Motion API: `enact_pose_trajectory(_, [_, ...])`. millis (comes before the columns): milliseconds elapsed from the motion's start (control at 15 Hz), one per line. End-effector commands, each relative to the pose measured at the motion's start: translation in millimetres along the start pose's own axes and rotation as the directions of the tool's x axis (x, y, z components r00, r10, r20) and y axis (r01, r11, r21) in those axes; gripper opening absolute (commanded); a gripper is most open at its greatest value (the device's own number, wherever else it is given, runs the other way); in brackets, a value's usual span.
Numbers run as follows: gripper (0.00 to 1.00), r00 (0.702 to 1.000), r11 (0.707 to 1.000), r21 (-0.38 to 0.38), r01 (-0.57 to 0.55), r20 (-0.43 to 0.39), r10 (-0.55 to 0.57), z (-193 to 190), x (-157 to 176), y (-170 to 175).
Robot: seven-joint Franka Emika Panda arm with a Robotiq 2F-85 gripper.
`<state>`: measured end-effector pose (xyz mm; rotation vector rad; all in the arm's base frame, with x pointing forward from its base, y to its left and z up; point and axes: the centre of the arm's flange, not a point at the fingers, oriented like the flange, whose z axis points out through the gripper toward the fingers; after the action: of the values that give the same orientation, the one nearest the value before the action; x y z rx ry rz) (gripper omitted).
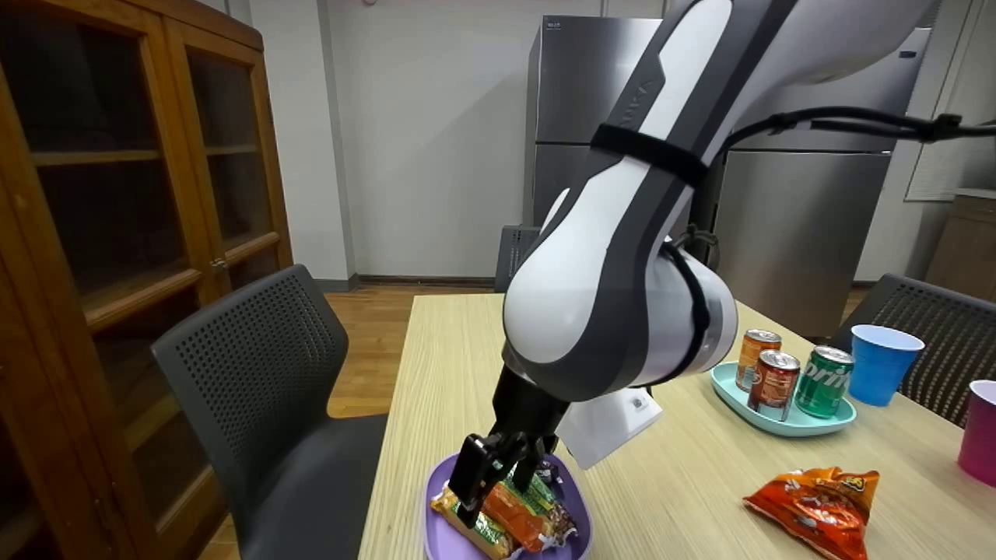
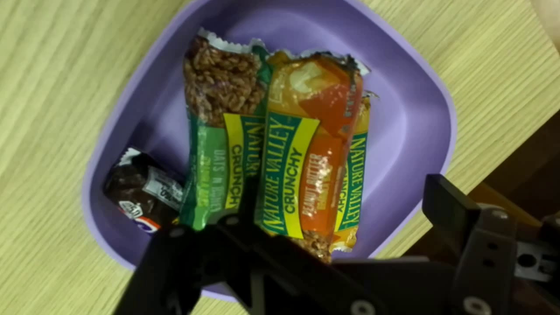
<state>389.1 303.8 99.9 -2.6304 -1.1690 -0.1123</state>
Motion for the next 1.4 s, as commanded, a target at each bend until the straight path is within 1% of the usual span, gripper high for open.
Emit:
enact_pose_trajectory(0, [1.0,1.0,0.998,0.056,0.005,-0.028,-0.004,-34.1,-0.7,-7.5])
enact_pose_trajectory(67, [1.0,0.999,0.997,0.075,0.004,-0.032,-0.001,-44.1,-1.6,-9.9])
enact_pose_trajectory(200, [1.0,0.999,0.996,0.085,-0.02,-0.028,0.023,-58.1,-4.1,-9.0])
enact_pose_trajectory(333, [1.0,0.999,0.996,0.078,-0.041,-0.026,0.044,-68.4,-9.9,-3.5])
enact_pose_trajectory(467, [1.0,0.997,0.997,0.018,-0.076,-0.007,0.076,-75.9,-16.5,6.0])
enact_pose_trajectory(867, [1.0,0.995,0.989,-0.118,-0.093,0.015,0.095,-103.4,-42.2,34.2])
enact_pose_trajectory(1133, [1.0,0.99,0.971,-0.2,-0.134,0.017,0.14,-120.1,-64.1,53.9])
enact_pose_trajectory(1333, [1.0,0.979,0.951,-0.239,-0.195,0.01,0.203,-130.9,-85.7,71.9])
